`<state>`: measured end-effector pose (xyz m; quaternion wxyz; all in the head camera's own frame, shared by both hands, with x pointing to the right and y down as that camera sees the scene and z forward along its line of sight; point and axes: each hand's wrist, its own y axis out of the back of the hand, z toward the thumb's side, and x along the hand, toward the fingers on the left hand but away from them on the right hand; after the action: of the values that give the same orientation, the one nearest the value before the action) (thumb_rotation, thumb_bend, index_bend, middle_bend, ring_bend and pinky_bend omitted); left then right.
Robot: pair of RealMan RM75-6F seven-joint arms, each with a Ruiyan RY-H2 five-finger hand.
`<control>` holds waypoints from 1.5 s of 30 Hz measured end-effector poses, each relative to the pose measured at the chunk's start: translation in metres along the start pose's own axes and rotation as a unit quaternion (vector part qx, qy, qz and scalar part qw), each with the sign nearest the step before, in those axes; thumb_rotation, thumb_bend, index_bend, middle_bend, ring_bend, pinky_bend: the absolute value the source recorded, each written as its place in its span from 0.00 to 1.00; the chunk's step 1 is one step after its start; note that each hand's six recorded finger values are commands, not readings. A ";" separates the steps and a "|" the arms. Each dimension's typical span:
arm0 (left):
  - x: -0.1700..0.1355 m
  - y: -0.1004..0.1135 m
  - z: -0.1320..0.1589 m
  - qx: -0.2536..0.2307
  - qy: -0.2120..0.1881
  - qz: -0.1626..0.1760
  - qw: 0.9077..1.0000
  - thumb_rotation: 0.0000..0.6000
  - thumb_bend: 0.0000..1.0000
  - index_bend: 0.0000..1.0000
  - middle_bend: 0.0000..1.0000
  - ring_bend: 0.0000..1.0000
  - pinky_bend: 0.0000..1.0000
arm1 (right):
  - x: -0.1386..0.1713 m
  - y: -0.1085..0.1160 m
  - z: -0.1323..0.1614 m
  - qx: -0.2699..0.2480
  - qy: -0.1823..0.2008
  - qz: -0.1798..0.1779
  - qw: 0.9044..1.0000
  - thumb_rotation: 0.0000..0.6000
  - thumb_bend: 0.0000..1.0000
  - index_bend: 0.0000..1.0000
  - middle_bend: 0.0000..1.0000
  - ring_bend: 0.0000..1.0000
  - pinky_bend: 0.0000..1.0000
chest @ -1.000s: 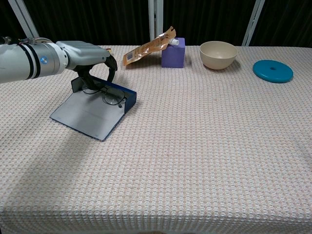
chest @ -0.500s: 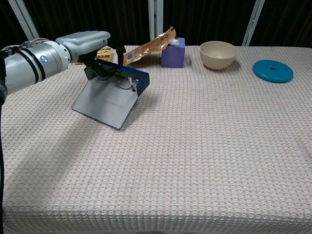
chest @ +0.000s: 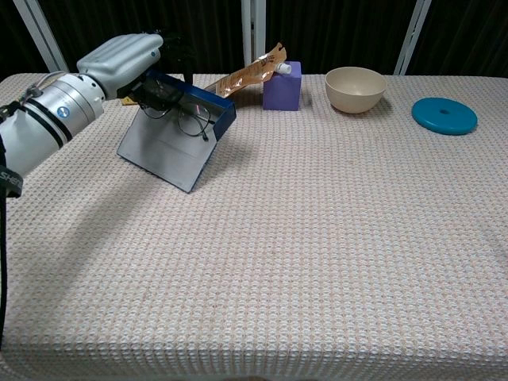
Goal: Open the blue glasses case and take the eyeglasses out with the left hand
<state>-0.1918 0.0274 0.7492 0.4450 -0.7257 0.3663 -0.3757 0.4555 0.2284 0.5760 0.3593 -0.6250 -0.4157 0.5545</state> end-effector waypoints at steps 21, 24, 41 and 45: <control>0.007 -0.024 -0.008 0.018 0.021 -0.069 0.997 1.00 0.38 0.15 0.13 0.00 0.00 | 0.001 0.000 -0.001 -0.001 -0.001 -0.001 1.000 1.00 0.48 0.00 0.15 0.00 0.03; 0.009 -0.023 -0.007 0.010 0.023 -0.076 0.997 1.00 0.35 0.10 0.11 0.00 0.00 | 0.001 0.000 -0.001 -0.001 0.000 -0.002 1.000 1.00 0.48 0.00 0.15 0.00 0.03; -0.031 0.002 0.019 0.001 0.000 -0.123 0.992 1.00 0.38 0.41 0.09 0.00 0.00 | -0.003 0.000 0.003 -0.003 0.015 -0.003 1.000 1.00 0.48 0.00 0.15 0.00 0.03; -0.055 0.005 0.022 0.028 0.003 -0.142 0.989 1.00 0.38 0.44 0.10 0.00 0.00 | -0.004 -0.001 0.005 -0.004 0.019 -0.001 1.000 1.00 0.48 0.00 0.15 0.00 0.03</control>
<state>-0.1982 0.0819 0.7250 0.4057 -0.7565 0.2502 -0.4477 0.4504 0.2247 0.5782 0.3653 -0.6367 -0.4119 0.5400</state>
